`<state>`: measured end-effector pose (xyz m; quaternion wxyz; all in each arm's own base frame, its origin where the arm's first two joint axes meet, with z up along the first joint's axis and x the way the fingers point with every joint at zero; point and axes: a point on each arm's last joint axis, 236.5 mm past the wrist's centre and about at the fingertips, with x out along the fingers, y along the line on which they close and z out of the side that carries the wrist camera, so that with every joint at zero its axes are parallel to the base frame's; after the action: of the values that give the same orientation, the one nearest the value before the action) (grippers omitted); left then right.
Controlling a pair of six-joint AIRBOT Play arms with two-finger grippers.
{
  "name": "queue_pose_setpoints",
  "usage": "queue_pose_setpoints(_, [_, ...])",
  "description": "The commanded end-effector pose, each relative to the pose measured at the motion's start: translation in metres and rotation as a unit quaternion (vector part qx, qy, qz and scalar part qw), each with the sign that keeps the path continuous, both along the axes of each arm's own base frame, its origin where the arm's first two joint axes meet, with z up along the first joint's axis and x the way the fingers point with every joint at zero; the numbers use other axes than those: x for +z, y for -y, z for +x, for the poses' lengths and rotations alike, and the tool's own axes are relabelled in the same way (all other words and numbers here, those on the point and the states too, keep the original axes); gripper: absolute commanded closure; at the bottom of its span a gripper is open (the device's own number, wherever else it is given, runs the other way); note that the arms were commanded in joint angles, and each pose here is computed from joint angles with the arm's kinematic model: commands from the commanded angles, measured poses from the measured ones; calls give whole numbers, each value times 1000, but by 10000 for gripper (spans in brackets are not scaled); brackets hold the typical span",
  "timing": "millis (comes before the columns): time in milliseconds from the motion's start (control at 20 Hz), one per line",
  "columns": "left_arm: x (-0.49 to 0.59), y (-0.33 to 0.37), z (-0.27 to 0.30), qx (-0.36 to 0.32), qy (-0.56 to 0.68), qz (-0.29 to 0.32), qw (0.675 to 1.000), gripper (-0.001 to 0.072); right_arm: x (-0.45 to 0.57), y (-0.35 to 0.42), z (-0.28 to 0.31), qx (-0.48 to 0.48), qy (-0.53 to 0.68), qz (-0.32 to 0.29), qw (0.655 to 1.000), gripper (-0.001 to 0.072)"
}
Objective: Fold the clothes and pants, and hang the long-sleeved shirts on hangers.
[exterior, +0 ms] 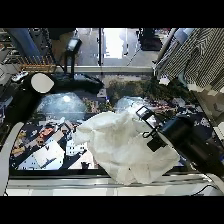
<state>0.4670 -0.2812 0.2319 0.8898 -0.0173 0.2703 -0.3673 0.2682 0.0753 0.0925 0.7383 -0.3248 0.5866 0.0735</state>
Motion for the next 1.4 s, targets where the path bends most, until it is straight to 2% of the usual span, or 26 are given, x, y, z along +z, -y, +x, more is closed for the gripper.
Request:
queue_pose_setpoints(0, [-53,-2,-12,-34,-81,43,995,177,36,-3,6,8,85,54,995,684])
queue_pose_setpoints(100, [-77,5,-15,-59,-104,54,991,176,66,-2,1,19,141,96,985,684])
queue_pose_setpoints(200, [-82,18,-13,-82,-102,36,991,166,90,-3,-12,29,177,141,974,684])
queue_pose_setpoints(300, [-78,29,-7,-96,-83,12,992,107,102,-10,-29,61,183,175,965,683])
queue_pose_setpoints(450, [-64,41,-5,-111,-61,-21,992,107,115,-20,-43,106,194,205,953,683])
queue_pose_setpoints(650, [-62,40,1,-103,-52,-25,993,111,117,-22,-47,115,195,211,951,683])
queue_pose_setpoints(700, [-62,38,6,-94,-44,-23,994,181,117,-24,-47,122,193,210,951,683])
queue_pose_setpoints(750, [-59,38,10,-88,-38,-25,995,353,117,-24,-47,124,194,209,950,683])
queue_pose_setpoints(800, [-56,37,14,-81,-29,-28,996,567,117,-24,-47,124,194,209,950,683])
queue_pose_setpoints(850, [-54,34,18,-83,-13,-21,996,689,117,-24,-47,124,194,209,950,683])
queue_pose_setpoints(1000, [-42,22,23,-75,9,-20,997,693,112,-17,-51,117,180,196,957,683])
queue_pose_setpoints(1200, [3,-18,36,-27,59,-33,997,694,89,19,-64,86,121,115,982,684])
queue_pose_setpoints(1350, [38,-35,32,-7,95,-41,995,694,73,29,-70,98,63,65,991,684])
